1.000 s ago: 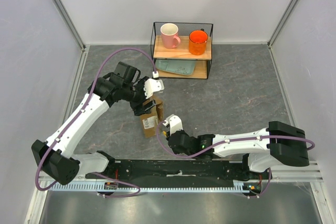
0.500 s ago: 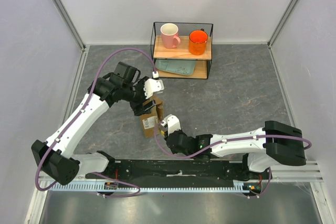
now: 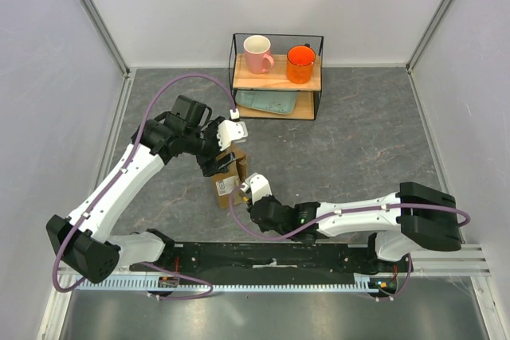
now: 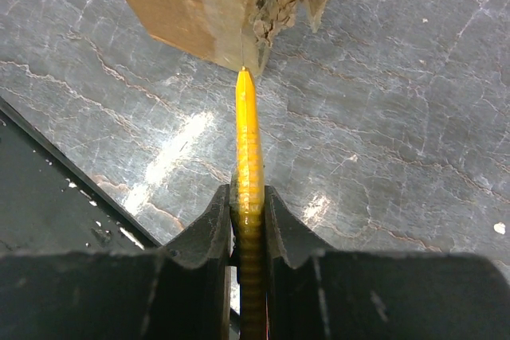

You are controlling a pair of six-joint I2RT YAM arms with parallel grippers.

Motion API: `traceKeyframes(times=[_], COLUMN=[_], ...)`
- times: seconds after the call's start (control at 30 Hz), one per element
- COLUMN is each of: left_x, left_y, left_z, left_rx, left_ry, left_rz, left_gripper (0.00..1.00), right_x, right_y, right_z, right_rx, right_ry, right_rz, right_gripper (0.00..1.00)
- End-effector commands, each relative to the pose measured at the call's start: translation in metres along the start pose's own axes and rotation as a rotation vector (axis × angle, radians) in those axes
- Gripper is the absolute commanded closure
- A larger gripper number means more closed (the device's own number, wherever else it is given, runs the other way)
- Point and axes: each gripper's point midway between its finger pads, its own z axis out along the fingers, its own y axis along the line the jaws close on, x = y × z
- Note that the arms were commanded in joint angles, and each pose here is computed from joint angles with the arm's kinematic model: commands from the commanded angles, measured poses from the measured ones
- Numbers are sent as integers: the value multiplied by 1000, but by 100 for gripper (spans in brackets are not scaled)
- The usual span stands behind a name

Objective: Unpack the express box
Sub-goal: Cut the express box at the center of the board.

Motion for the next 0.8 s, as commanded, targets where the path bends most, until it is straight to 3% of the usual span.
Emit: traceKeyframes(times=[0.0,0.77], left_x=[25,26], left_y=[-18,-25], left_z=[7,13], left_rx=[71,132], left_ry=[78,104], left_rz=[-55,-107], left_gripper=[36,36], right_x=[-19,-6], right_y=[-3,-9], right_z=[-8,-12], right_rx=[1,-25], right_ry=[-53,-26], right_rz=[36,35], right_gripper=[100,100])
